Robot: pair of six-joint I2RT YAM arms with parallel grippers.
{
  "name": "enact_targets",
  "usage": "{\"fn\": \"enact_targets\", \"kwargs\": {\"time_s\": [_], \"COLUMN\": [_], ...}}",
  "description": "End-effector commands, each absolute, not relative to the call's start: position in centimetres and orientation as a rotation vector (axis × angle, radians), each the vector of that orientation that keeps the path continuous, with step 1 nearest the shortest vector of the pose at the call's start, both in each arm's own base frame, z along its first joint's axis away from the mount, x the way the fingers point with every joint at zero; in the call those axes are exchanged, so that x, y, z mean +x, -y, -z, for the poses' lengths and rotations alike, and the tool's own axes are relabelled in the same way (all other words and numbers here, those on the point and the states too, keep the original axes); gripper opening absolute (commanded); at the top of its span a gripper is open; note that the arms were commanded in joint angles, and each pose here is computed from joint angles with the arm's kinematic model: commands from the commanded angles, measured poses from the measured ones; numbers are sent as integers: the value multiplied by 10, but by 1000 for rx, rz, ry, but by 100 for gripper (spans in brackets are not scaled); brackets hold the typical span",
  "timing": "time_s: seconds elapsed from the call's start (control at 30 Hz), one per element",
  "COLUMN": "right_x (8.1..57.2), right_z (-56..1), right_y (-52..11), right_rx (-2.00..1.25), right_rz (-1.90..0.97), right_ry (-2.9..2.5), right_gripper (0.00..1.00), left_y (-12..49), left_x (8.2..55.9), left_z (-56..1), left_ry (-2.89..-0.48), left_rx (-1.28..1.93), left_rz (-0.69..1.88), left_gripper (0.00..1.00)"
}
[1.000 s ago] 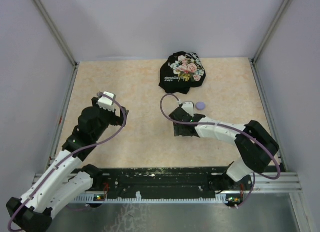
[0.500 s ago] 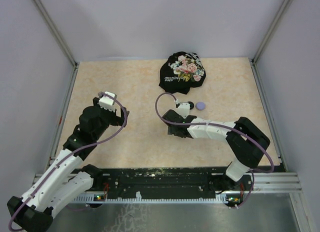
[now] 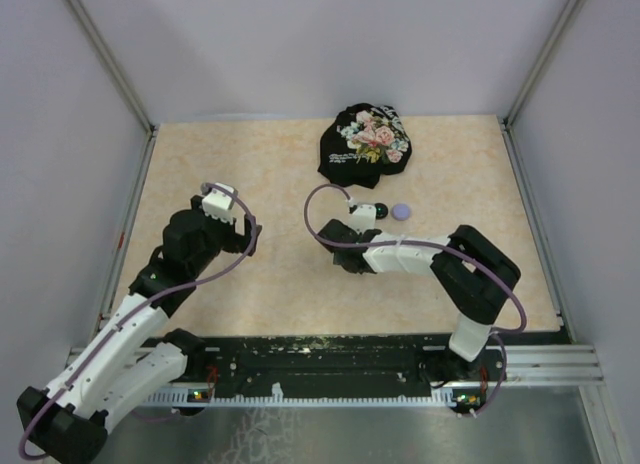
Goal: Insert the wireless bluetooth earbuds into the charging case
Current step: Pick up the charging case at the center of the board.
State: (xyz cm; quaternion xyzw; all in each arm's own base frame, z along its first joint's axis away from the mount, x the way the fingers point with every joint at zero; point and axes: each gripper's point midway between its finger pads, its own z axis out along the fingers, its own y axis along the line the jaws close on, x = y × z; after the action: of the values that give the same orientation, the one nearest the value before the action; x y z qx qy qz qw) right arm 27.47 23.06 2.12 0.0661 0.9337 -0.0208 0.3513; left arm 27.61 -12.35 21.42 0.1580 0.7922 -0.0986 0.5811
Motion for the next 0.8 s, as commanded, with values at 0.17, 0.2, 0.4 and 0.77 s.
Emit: {"fn": "enact_targets", "kwargs": {"time_s": [0.17,0.2,0.4,0.77], "right_x": [285,285,287,290], "right_z": [-27,-30,-54,-117], "right_y": [-228,-229,-232,-269], "right_rx": [191,178,57,-279], "right_rz": [85,75,-6,-333], "right_ry": [-2360,-2355,-2288,-2014], "right_gripper": [48,46,42,40], "left_y": [134,136,159,194], "left_x": [277,276,271,263], "left_z": [-228,-228,-224,-225], "left_ry": [-1849,-1857,-1908,-1942], "left_rx": [359,360,369,323], "left_rz": [311,325,476,738], "left_gripper": [98,98,97,97]}}
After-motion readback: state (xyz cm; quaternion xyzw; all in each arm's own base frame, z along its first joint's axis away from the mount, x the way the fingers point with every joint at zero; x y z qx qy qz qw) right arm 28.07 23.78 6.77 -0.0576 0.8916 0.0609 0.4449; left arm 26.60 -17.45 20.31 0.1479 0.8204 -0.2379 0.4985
